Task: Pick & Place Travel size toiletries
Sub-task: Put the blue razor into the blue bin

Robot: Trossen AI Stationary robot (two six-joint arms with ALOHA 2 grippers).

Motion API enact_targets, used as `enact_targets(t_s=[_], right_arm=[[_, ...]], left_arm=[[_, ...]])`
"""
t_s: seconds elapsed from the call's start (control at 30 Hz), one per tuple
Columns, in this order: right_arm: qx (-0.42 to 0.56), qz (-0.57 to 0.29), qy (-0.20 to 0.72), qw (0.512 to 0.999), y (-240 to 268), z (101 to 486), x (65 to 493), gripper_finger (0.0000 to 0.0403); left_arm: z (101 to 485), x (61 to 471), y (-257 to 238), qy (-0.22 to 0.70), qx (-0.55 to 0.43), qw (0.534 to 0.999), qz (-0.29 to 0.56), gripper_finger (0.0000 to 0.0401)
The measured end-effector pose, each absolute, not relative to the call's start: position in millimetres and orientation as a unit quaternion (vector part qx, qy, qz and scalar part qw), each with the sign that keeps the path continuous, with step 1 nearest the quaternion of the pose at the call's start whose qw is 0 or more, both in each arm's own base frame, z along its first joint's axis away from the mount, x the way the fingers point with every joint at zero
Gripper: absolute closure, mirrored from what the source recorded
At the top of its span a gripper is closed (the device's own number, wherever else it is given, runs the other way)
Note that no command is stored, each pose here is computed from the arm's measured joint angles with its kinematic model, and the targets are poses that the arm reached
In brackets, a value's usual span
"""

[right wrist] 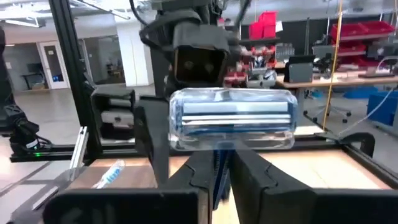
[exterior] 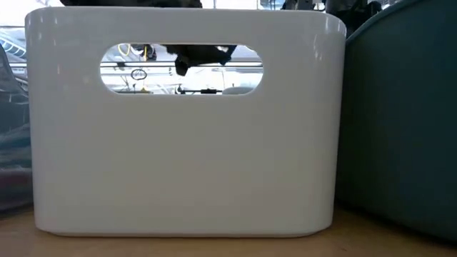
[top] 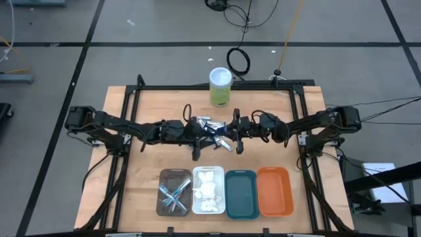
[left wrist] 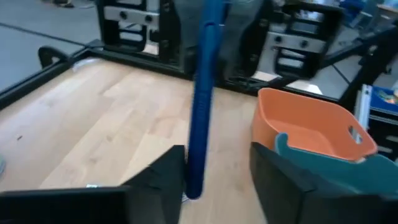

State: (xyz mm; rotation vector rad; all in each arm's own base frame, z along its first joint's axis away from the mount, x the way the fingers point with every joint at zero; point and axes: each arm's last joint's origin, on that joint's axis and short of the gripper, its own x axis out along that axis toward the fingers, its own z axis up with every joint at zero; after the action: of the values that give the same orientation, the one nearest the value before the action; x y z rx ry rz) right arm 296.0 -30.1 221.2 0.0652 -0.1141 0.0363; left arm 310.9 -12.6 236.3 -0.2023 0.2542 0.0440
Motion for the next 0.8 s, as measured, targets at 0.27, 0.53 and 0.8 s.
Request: enact_targets(t_s=[0.27,0.53,0.8], right_arm=[[0.084,0.095,0.028,0.992,-7,240,273,0.0382],[0.179,0.218,0.159,0.946,57,232,254,0.038],[0.214,0.223,0.249,0.918,107,202,250,0.0372]], left_arm=[[261,283,-8,0.148,-0.029,0.982,0.112,0.0155],[255,274,0,0.201,-0.009,0.962,0.186,0.0142],[238,273,11,0.252,-0.051,0.938,0.234,0.0157]])
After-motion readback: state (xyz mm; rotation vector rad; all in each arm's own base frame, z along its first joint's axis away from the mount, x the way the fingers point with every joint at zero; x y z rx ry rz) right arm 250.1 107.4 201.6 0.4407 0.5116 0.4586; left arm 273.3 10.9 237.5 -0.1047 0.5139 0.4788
